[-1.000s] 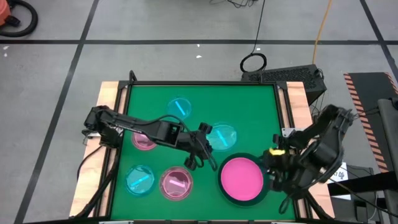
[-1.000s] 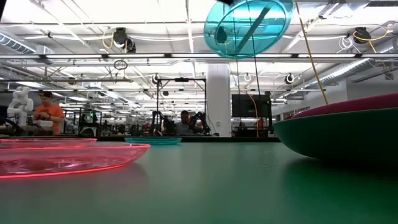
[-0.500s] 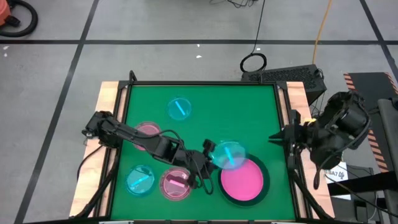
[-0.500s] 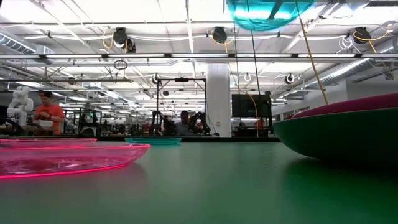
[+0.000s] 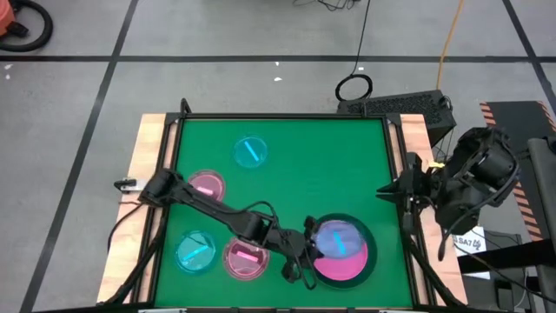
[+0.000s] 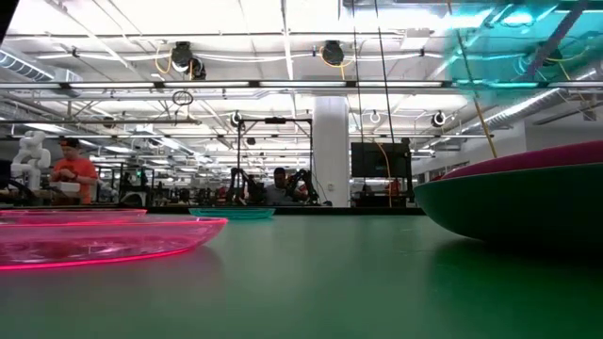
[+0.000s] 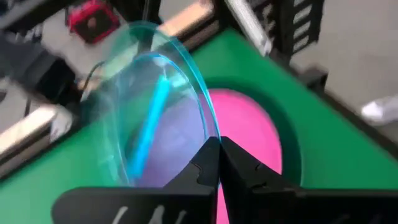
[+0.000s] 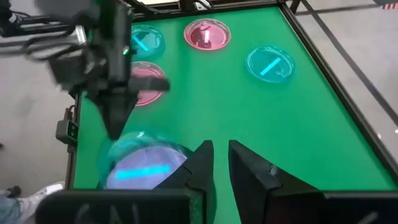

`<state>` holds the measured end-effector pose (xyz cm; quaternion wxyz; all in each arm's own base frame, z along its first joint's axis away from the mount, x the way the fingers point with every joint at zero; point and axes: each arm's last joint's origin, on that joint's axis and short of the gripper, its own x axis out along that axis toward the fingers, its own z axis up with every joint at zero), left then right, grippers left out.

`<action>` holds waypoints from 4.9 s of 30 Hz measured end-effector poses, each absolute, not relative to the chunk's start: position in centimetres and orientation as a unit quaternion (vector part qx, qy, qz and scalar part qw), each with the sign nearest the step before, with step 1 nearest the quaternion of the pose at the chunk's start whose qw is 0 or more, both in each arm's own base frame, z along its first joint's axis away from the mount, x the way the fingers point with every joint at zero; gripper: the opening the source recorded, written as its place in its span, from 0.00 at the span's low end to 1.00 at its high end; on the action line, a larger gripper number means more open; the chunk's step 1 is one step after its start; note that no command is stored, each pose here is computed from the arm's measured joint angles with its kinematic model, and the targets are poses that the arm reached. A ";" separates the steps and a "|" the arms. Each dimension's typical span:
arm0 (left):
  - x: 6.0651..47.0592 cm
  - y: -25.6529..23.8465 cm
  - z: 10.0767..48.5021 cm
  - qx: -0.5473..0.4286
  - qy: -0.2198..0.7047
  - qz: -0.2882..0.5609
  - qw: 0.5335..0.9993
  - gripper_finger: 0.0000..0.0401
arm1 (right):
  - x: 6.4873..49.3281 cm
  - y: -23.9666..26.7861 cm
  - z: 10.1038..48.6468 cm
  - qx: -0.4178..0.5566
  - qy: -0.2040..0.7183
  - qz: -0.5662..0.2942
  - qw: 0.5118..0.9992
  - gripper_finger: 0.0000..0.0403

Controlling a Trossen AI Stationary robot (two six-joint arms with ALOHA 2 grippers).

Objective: Stack plastic plates
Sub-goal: Stack the middle blue plate on top of pink plate, then stack the bottom pink plate on top of the blue plate

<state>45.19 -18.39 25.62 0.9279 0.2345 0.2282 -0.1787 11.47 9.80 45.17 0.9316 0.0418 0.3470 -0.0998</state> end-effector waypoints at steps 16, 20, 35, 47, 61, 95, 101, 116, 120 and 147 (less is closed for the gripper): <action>50.4 -20.7 22.0 0.170 0.362 -0.188 0.897 0.05 | 12.6 10.7 45.0 0.187 0.289 -0.171 0.923 0.11; 50.7 -20.8 21.1 0.149 0.387 -0.192 0.889 0.09 | 12.8 10.8 45.2 0.187 0.264 -0.181 0.929 0.11; 50.5 -20.1 21.4 0.111 0.411 -0.171 0.889 0.30 | 13.1 11.1 45.1 0.180 0.258 -0.187 0.931 0.11; 50.5 -17.7 23.7 0.028 0.421 -0.136 0.897 0.30 | 13.1 11.1 44.9 0.163 0.269 -0.191 0.930 0.11; 48.7 -14.7 28.9 -0.109 0.418 -0.016 0.902 0.30 | 12.9 11.5 44.3 0.164 0.350 -0.147 0.910 0.11; 40.1 -19.3 26.0 -0.106 0.620 0.160 0.761 0.30 | 12.8 11.4 44.1 0.034 0.377 -0.101 0.920 0.11; 38.8 -20.9 25.9 -0.122 0.629 0.184 0.745 0.30 | 12.8 11.5 44.0 0.055 0.392 -0.092 0.914 0.11; 30.2 -17.8 26.2 0.000 0.619 0.265 0.740 0.13 | 13.2 12.0 44.4 0.097 0.366 -0.084 0.922 0.11; 26.1 -15.3 25.7 -0.123 0.546 0.224 0.798 0.10 | 13.3 12.0 44.5 0.096 0.351 -0.093 0.927 0.11; 19.6 -12.1 24.0 -0.384 0.536 0.203 0.724 0.33 | 16.2 12.1 43.7 0.148 0.281 -0.223 0.922 0.11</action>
